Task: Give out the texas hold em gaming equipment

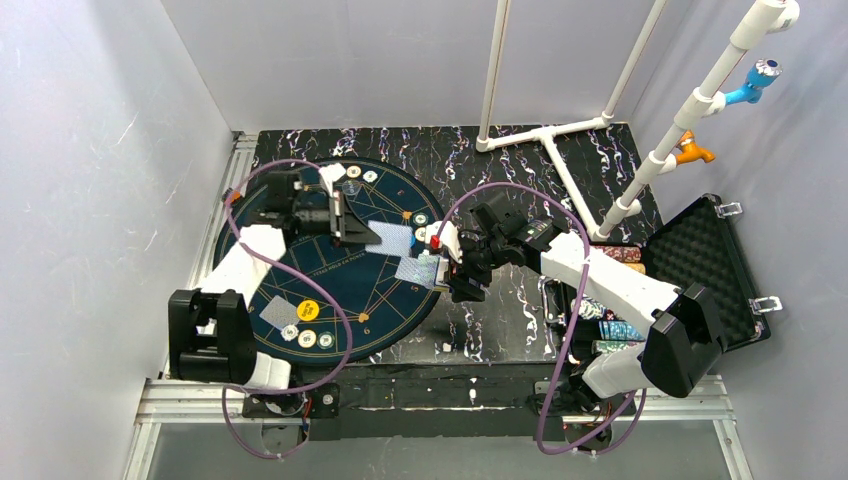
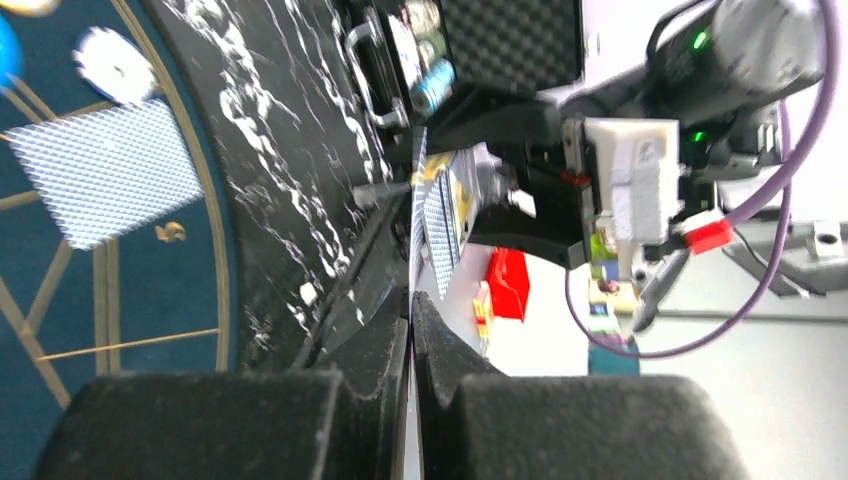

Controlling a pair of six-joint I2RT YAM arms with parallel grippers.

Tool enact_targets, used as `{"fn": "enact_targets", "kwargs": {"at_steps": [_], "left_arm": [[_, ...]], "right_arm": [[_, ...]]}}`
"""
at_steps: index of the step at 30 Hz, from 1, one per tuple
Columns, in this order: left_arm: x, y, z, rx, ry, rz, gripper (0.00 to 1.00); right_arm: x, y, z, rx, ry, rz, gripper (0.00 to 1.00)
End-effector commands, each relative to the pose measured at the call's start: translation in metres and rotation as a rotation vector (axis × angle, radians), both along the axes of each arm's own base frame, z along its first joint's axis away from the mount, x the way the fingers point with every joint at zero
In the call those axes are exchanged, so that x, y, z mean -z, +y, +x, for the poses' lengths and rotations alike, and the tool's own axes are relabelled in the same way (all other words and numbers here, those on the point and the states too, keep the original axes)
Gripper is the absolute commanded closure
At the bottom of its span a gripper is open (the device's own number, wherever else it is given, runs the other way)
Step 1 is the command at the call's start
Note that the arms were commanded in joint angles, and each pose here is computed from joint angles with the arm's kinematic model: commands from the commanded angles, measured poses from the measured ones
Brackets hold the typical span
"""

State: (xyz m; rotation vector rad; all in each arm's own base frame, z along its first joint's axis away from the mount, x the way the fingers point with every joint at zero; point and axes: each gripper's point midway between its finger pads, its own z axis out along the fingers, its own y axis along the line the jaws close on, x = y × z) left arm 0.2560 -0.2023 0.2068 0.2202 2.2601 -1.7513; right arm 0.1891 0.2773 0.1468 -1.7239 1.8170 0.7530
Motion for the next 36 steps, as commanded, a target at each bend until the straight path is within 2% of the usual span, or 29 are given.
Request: {"fn": "enact_targets", "kwargs": {"at_steps": [1,4,8,11,13,18,25,36], "left_arm": [[-0.019,0.045,0.040,-0.135,-0.093,0.056,1.00],[-0.001,0.089,0.091,-0.323,-0.088,0.219,1.00],[0.023,0.140,0.149,-0.477,-0.034,0.391,1.00],[0.054,0.167,0.180,-0.539,0.028,0.516,1.00],[0.068,0.178,0.197,-0.562,0.047,0.554,1.00],[0.097,0.193,0.231,-0.564,0.067,0.580,1.00],[0.133,0.201,0.260,-0.565,0.110,0.584,1.00],[0.148,0.183,0.288,-0.525,0.094,0.525,1.00]], "right_arm": [[-0.026,0.009,0.006,-0.015,-0.071,0.073,0.99],[-0.027,0.011,0.006,-0.018,-0.068,0.074,0.99],[-0.027,0.010,0.007,-0.018,-0.068,0.070,0.99],[-0.025,0.009,0.007,-0.017,-0.070,0.062,0.99],[-0.024,0.008,0.006,-0.017,-0.069,0.057,0.99],[-0.020,0.007,0.006,-0.017,-0.064,0.049,0.99],[-0.018,0.007,0.007,-0.018,-0.063,0.043,0.99],[-0.015,0.006,0.008,-0.019,-0.063,0.032,0.99]]}}
